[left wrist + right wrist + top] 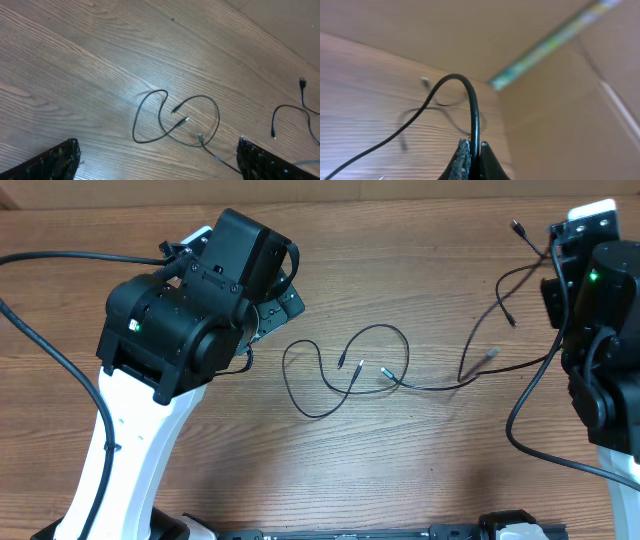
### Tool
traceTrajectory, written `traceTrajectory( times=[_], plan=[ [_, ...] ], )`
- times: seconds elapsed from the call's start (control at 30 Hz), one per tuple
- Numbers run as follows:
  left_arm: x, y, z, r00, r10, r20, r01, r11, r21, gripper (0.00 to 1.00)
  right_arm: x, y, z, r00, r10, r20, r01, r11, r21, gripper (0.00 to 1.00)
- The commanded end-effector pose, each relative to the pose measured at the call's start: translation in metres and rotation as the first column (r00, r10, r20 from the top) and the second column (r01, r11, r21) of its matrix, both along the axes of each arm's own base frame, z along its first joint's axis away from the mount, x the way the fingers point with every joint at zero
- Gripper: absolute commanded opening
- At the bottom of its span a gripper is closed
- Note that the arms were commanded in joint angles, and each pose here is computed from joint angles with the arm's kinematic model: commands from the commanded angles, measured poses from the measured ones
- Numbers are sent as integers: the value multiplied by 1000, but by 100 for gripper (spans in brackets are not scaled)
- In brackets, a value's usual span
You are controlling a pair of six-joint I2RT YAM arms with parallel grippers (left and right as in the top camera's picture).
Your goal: Untangle cables
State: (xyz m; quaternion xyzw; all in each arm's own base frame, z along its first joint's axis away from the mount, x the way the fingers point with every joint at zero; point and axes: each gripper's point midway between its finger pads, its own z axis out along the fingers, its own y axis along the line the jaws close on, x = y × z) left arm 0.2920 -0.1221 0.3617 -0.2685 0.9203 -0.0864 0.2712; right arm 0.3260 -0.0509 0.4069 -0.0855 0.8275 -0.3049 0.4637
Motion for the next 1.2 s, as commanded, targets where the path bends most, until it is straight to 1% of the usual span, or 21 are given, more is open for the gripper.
traceTrajectory(
  times=[0.0,0.13,0.2,0.23,0.33,0.4,0.47,0.53,0.63,0.7,0.77,0.83,0.93,1.0,1.17],
  plan=[
    [0,4,2,1000,-8,13,8,1000,26,100,-21,-36,25,975,-211,65,217,970,-106,4],
    [0,4,2,1000,-8,13,8,1000,26,100,-29,-48,33,961,-269,58,276,939,-206,4],
    [0,4,2,1000,-8,13,8,1000,26,100,-27,-47,37,962,-263,76,273,941,-202,4],
    [0,4,2,1000,-8,13,8,1000,26,100,-24,-43,37,968,-238,74,248,949,-193,4],
    [0,4,2,1000,-8,13,8,1000,26,100,-9,-18,27,994,-96,53,102,986,-129,4],
    [0,4,2,1000,-8,13,8,1000,26,100,-1,4,13,1000,28,3,-28,996,-89,4],
    [0,4,2,1000,-8,13,8,1000,26,100,2,14,1,996,81,-46,-84,994,-71,4],
    [0,4,2,1000,-8,13,8,1000,26,100,2,15,-13,991,83,-102,-89,994,-65,4],
    [0,4,2,1000,-8,13,8,1000,26,100,-3,13,-44,966,72,-247,-93,993,-74,4],
    [0,4,2,1000,-8,13,8,1000,26,100,-9,5,-56,949,20,-316,-58,992,-110,4],
    [0,4,2,1000,-8,13,8,1000,26,100,-15,-12,-54,944,-91,-316,36,984,-176,4],
    [0,4,2,1000,-8,13,8,1000,26,100,-22,-29,-44,936,-201,-289,126,958,-258,4],
    [0,4,2,1000,-8,13,8,1000,26,100,-34,-49,-23,912,-348,-215,257,897,-360,4],
    [0,4,2,1000,-8,13,8,1000,26,100,-38,-57,-12,899,-405,-168,316,863,-393,4],
    [0,4,2,1000,-8,13,8,1000,26,100,-37,-62,7,885,-462,-59,407,829,-383,4]
  ],
)
